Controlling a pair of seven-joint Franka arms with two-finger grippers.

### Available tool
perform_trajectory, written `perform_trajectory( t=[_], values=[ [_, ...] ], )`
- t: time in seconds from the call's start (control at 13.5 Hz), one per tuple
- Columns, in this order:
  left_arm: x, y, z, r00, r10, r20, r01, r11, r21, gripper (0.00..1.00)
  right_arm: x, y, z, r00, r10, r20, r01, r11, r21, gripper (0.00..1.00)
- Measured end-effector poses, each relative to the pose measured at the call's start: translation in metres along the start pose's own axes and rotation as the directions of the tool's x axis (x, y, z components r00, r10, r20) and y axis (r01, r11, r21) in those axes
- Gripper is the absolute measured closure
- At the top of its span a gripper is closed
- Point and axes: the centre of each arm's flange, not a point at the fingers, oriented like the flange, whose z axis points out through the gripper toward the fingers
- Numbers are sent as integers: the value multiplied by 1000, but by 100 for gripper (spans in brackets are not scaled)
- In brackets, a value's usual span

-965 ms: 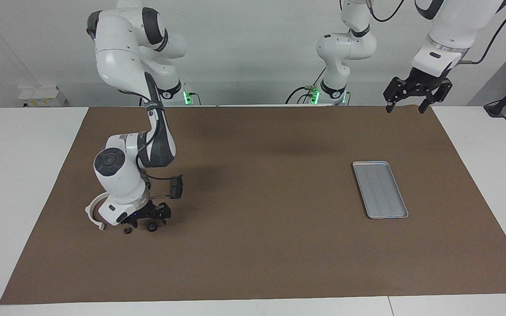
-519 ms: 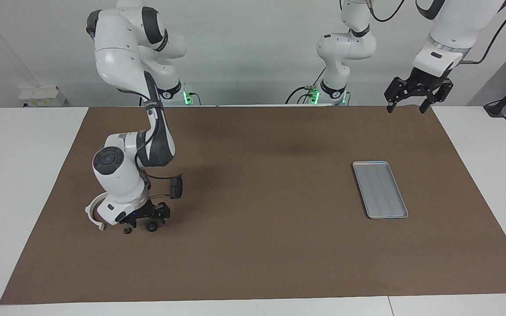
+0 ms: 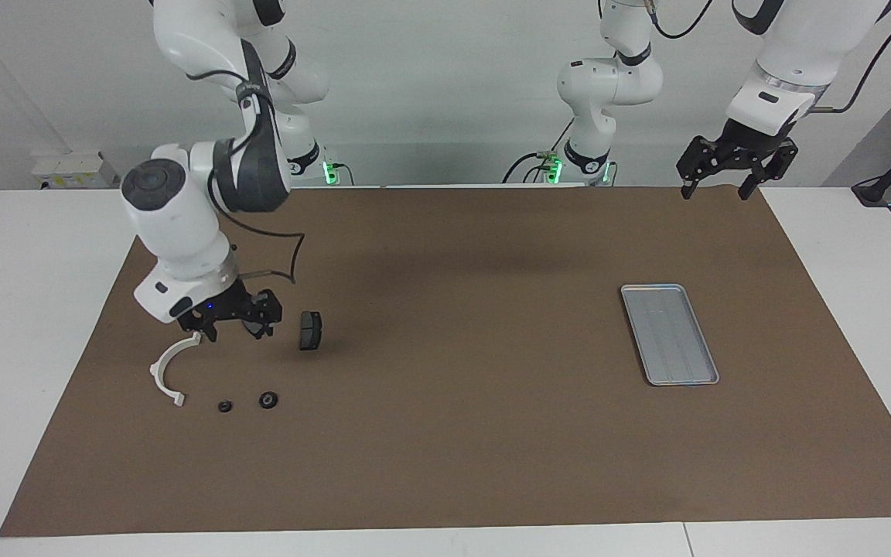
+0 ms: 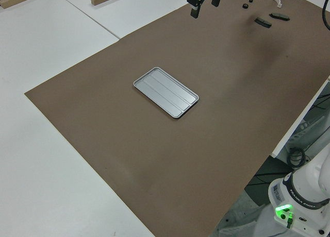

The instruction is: Place bearing gear from tray to pile

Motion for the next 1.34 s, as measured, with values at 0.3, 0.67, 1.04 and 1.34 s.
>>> perform_trajectory(
  t=[0.3,0.67,1.04,1.34],
  values=[
    [0,0,0,1000,0,0,0,1000,0,0,-66,-2,-103,1000,5,28,-4,1000,-7,0],
    [0,0,0,1000,0,0,0,1000,0,0,-115,-9,-158,1000,2,30,-2,1000,10,0],
    [0,0,0,1000,0,0,0,1000,0,0,-127,-10,-167,999,2,42,-3,1000,9,0],
    [0,0,0,1000,0,0,0,1000,0,0,-127,-11,-166,999,0,44,0,1000,10,0]
  ],
)
